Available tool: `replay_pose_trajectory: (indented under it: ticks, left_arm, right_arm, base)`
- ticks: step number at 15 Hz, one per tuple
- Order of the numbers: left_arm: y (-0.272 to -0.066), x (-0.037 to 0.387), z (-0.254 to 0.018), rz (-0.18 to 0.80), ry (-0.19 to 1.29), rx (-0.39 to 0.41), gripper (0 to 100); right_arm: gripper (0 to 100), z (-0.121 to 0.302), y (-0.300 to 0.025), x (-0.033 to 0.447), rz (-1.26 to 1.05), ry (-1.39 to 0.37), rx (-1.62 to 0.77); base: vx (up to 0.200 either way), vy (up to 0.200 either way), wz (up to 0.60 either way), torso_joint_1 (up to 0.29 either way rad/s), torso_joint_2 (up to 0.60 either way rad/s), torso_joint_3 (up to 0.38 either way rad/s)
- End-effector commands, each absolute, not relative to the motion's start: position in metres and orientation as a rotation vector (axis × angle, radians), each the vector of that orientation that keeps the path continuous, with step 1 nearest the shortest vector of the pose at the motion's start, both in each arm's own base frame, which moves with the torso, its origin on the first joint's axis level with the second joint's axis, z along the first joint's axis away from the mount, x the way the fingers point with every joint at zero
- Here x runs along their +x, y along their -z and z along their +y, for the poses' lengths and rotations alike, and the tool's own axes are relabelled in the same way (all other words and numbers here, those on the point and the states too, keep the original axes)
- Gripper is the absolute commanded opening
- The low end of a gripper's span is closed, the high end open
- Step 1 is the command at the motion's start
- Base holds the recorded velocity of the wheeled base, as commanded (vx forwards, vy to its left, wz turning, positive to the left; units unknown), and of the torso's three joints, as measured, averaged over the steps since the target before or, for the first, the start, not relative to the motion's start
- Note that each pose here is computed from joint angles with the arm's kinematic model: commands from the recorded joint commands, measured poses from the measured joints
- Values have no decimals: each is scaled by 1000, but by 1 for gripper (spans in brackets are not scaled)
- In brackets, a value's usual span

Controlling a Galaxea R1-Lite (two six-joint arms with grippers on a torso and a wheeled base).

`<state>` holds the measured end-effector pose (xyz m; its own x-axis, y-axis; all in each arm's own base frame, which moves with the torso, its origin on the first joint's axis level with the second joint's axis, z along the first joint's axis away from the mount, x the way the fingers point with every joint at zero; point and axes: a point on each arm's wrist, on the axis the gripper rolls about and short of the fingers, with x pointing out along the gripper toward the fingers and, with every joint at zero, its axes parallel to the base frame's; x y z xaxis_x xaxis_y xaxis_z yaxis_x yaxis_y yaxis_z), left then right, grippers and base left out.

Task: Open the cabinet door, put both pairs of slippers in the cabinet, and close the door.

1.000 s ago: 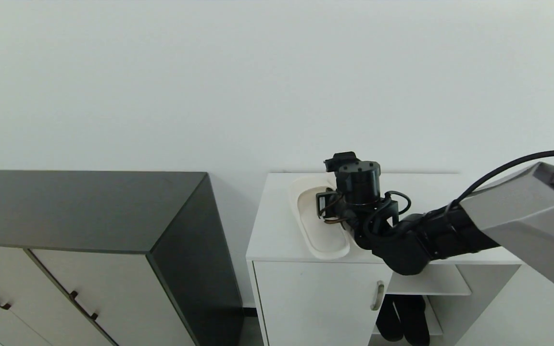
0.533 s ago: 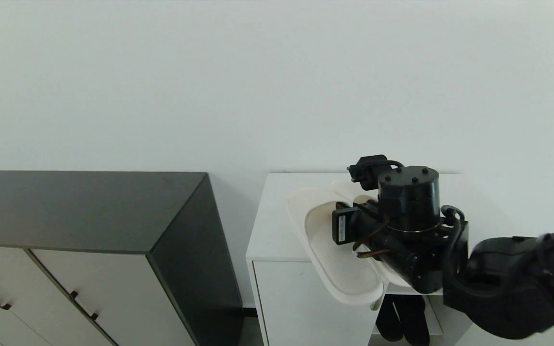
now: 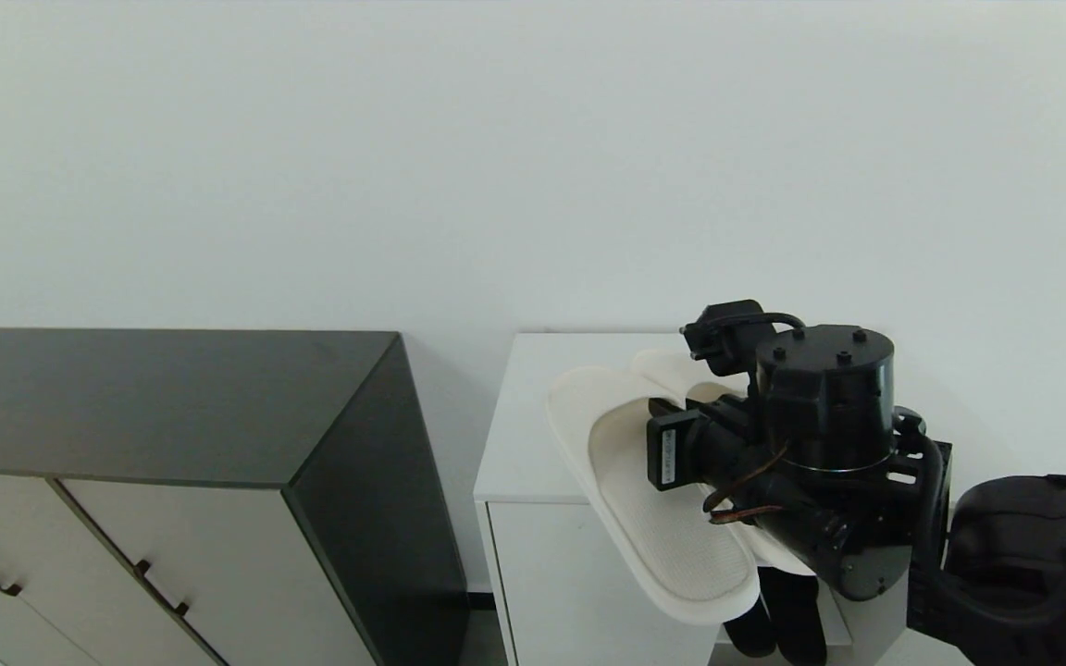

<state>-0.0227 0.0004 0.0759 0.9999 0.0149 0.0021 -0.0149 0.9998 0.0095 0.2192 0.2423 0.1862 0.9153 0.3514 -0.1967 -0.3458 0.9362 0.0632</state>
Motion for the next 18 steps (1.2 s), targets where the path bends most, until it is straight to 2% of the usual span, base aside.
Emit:
replay_pose_trajectory:
  ticks: [1,12,18]
  left_arm:
    - [-76,-23,0,-1,-15,9,0]
    - [-76,-23,0,-1,-14,8,0]
    - [-76,-23,0,-2,-15,2,0]
  right_arm:
    - [0,243,-185,219,209,-360,26]
    - [0,243,-180,218,221,-355,13]
    - [0,245,-175,220,233,-353,3]
  base:
    - [-200,0,0,7,7,2]
    - [-200,0,0,3,2,3]
    - [0,0,0,0,0,0]
